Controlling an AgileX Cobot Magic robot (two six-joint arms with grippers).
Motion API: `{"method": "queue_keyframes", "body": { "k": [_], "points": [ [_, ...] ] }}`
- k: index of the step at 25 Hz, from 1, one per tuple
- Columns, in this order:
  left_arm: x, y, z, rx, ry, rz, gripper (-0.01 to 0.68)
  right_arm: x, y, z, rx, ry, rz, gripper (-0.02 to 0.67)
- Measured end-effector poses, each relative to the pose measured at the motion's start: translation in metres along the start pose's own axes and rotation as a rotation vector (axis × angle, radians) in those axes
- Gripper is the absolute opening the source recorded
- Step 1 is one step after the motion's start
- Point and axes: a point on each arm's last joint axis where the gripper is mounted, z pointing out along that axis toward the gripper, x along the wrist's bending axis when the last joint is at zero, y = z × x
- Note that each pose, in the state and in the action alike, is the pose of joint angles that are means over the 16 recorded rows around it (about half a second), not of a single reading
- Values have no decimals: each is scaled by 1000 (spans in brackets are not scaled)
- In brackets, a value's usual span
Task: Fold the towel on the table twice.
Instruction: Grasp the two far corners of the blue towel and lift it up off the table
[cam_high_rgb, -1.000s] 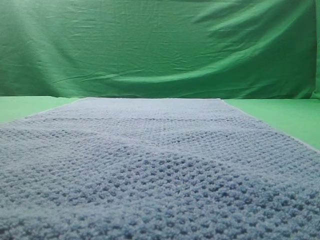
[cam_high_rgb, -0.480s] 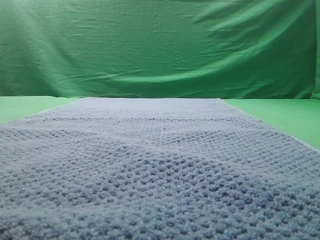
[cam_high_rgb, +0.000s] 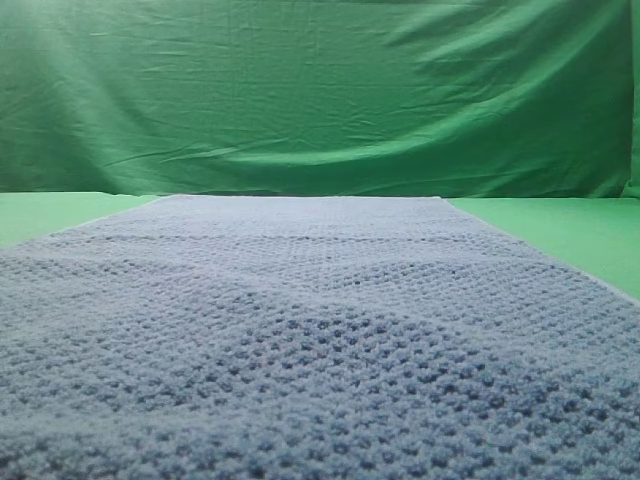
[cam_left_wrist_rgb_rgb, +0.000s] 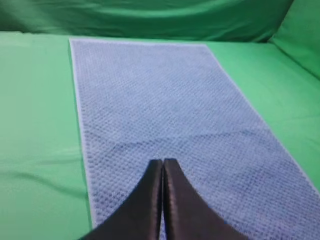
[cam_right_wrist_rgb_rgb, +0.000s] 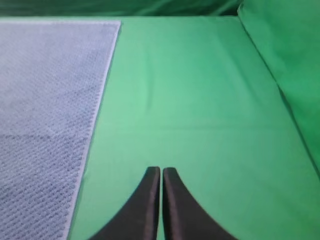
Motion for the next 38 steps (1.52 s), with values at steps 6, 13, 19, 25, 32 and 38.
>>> {"method": "queue_keyframes", "body": {
  "k": [6, 13, 19, 25, 32, 38],
  "points": [
    [12, 20, 30, 213, 91, -9, 0, 5, 26, 26, 202, 37, -63, 0],
    [32, 37, 79, 417, 195, -7, 0, 27, 48, 78, 419, 116, -139, 0],
    [46, 45, 130, 533, 212, 13, 0, 57, 55, 133, 564, 168, -175, 0],
    [60, 47, 185, 621, 200, 46, 0, 84, 53, 193, 674, 181, -181, 3],
    [74, 42, 242, 682, 176, 42, 126, 102, 43, 253, 736, 175, -177, 144],
    [80, 34, 273, 709, 154, 1, 366, 109, 35, 283, 748, 175, -174, 384]
  ]
}}
